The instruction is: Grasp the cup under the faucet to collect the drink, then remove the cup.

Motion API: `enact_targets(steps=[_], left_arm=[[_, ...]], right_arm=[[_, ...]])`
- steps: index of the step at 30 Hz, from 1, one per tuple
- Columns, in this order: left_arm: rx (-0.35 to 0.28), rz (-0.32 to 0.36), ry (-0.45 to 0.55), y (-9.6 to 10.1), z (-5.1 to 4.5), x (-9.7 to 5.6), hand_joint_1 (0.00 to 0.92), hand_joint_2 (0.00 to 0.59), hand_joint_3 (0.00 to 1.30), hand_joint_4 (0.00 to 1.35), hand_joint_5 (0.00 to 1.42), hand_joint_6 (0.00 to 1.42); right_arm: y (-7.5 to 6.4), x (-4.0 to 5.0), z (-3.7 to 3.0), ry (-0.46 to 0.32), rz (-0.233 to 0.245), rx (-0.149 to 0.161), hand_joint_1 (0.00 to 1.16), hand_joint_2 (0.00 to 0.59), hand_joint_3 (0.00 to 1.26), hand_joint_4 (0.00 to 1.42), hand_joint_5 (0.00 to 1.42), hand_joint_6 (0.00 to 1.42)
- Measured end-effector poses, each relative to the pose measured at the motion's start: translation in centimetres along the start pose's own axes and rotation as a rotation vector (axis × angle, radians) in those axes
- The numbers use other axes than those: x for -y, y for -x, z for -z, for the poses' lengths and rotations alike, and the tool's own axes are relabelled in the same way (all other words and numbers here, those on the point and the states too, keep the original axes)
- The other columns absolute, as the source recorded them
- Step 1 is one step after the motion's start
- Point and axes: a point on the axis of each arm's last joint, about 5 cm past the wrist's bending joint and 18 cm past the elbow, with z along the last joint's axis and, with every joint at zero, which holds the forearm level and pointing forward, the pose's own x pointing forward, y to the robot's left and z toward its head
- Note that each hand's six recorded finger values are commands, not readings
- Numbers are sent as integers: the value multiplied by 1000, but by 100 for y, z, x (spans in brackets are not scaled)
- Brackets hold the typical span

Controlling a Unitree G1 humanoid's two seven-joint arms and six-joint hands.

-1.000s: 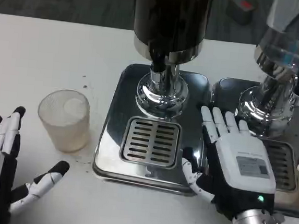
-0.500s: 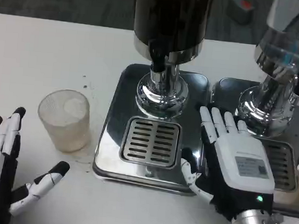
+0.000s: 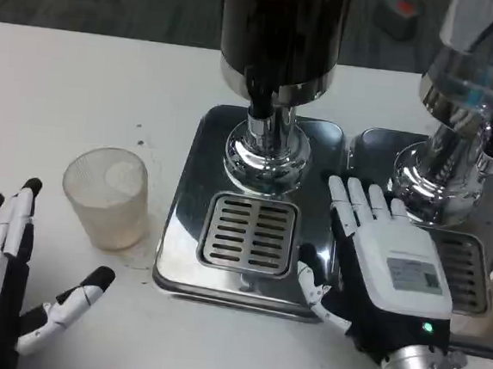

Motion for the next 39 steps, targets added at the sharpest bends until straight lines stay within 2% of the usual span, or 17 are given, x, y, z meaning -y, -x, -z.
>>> enact_targets(steps=[24, 28, 31, 34, 39], left_arm=[[-6, -2, 2, -28, 11, 7, 0, 131, 0, 0, 0, 0], [-5, -18, 13, -51, 10, -6, 0, 82, 0, 0, 0, 0], [0, -52, 38, -102, 21, -29, 0, 75, 0, 0, 0, 0], [-21, -86, 68, -216, 80, -75, 0, 50, 0, 0, 0, 0], [-9, -85, 113, -355, 155, -76, 0, 13, 0, 0, 0, 0]], right_arm=[[-23, -19, -14, -12, -2, -4, 405, 534, 13, 0, 0, 0], [-23, -33, -6, -9, -9, -8, 405, 534, 13, 0, 0, 0], [-33, -28, -6, -8, -6, -6, 405, 534, 13, 0, 0, 0], [-44, -19, -2, -5, -2, -4, 405, 534, 13, 0, 0, 0], [-35, 14, -13, -6, 12, -5, 405, 534, 13, 0, 0, 0]])
